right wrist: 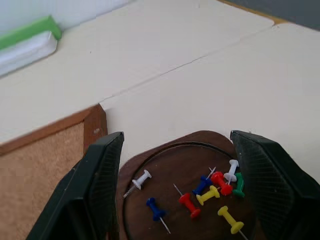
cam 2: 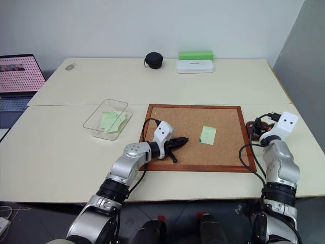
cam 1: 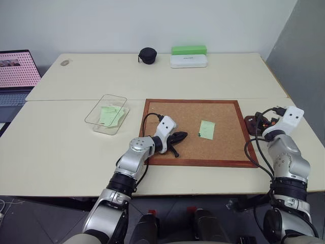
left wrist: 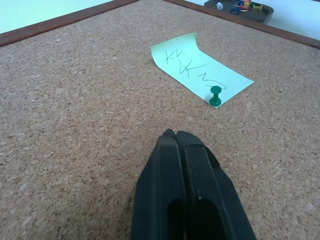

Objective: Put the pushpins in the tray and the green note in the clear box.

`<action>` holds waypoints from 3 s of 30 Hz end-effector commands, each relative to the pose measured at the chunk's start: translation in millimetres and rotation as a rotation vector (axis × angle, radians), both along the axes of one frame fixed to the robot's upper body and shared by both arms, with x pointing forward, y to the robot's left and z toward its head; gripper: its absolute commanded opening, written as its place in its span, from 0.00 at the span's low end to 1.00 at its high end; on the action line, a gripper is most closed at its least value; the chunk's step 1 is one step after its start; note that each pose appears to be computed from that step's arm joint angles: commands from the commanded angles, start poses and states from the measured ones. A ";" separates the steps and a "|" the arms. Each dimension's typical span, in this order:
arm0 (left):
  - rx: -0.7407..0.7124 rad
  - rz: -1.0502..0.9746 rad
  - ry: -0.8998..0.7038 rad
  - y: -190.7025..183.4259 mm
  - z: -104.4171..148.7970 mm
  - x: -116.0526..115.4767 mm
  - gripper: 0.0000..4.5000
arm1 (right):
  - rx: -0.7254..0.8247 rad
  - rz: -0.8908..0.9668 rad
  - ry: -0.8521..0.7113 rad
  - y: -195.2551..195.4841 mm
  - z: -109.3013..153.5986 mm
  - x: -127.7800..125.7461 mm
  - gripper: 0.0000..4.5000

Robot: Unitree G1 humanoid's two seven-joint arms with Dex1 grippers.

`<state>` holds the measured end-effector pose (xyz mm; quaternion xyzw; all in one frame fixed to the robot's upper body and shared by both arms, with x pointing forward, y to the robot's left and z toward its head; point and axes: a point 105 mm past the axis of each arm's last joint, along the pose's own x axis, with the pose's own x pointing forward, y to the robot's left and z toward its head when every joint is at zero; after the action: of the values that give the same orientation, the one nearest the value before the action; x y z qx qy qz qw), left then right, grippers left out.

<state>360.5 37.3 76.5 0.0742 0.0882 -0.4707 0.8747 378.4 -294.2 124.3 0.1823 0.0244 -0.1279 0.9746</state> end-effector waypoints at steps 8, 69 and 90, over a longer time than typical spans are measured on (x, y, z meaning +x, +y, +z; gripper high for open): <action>0.030 -0.010 0.041 -2.6 -14.0 -2.4 0.00 | 0.171 -0.016 -0.121 -3.0 29.5 0.3 0.80; 0.027 -0.010 0.040 -2.2 -11.5 -3.5 0.00 | -0.535 0.918 -0.094 190.9 -33.9 -35.0 0.65; 0.028 -0.021 0.041 -4.2 -12.4 -5.5 0.00 | -0.505 0.901 -0.187 193.2 -11.7 -32.9 0.00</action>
<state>360.4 34.1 76.1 0.0777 0.0905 -0.4753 0.8717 344.8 -102.2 83.3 -0.0824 0.0406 0.3178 0.9437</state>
